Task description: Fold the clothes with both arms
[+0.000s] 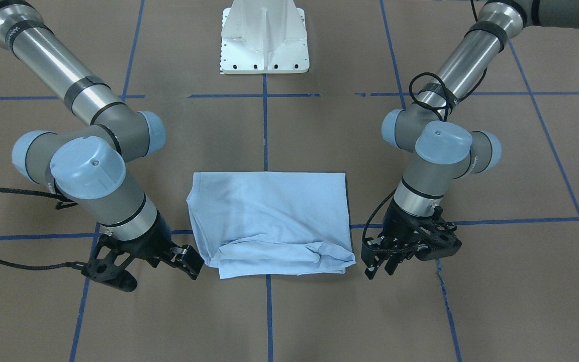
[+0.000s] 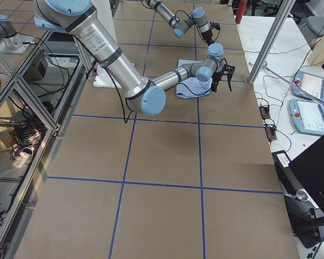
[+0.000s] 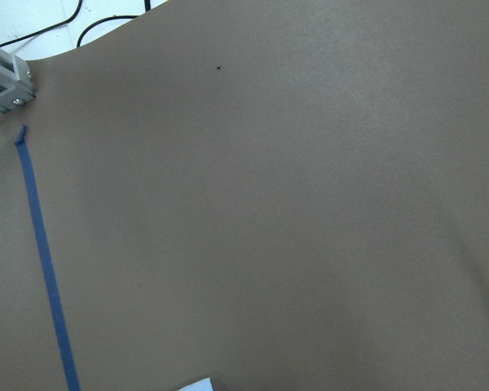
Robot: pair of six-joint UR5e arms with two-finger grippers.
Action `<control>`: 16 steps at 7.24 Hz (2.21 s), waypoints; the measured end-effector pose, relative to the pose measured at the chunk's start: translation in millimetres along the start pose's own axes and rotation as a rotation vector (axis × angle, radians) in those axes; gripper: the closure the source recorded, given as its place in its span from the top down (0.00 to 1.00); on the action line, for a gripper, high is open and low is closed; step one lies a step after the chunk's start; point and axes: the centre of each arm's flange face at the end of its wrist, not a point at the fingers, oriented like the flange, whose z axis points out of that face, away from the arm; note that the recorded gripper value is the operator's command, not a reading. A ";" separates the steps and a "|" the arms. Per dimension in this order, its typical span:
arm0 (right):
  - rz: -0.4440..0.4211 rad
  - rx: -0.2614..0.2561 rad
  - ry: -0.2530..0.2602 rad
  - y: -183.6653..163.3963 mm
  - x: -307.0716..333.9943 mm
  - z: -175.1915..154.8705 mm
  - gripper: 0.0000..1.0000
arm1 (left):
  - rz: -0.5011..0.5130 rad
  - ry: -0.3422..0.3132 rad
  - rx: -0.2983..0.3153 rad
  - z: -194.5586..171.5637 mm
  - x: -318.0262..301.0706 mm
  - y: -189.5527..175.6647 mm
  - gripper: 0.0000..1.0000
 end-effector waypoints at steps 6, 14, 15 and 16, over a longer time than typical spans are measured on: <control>-0.267 -0.060 0.068 -156.7 334.0 -130.9 1.00 | 0.539 -0.109 -0.074 -152.5 -260.6 -133.4 0.57; -0.352 -0.119 0.148 -133.1 458.3 -181.8 1.00 | 0.447 -0.270 -0.272 -347.4 -414.1 -103.9 1.00; -0.355 -0.117 0.148 -132.3 456.4 -182.4 1.00 | 0.443 -0.270 -0.276 -351.5 -421.0 -91.6 1.00; -0.352 -0.119 0.150 -130.3 458.4 -181.3 1.00 | 0.441 -0.267 -0.277 -353.1 -424.1 -85.2 1.00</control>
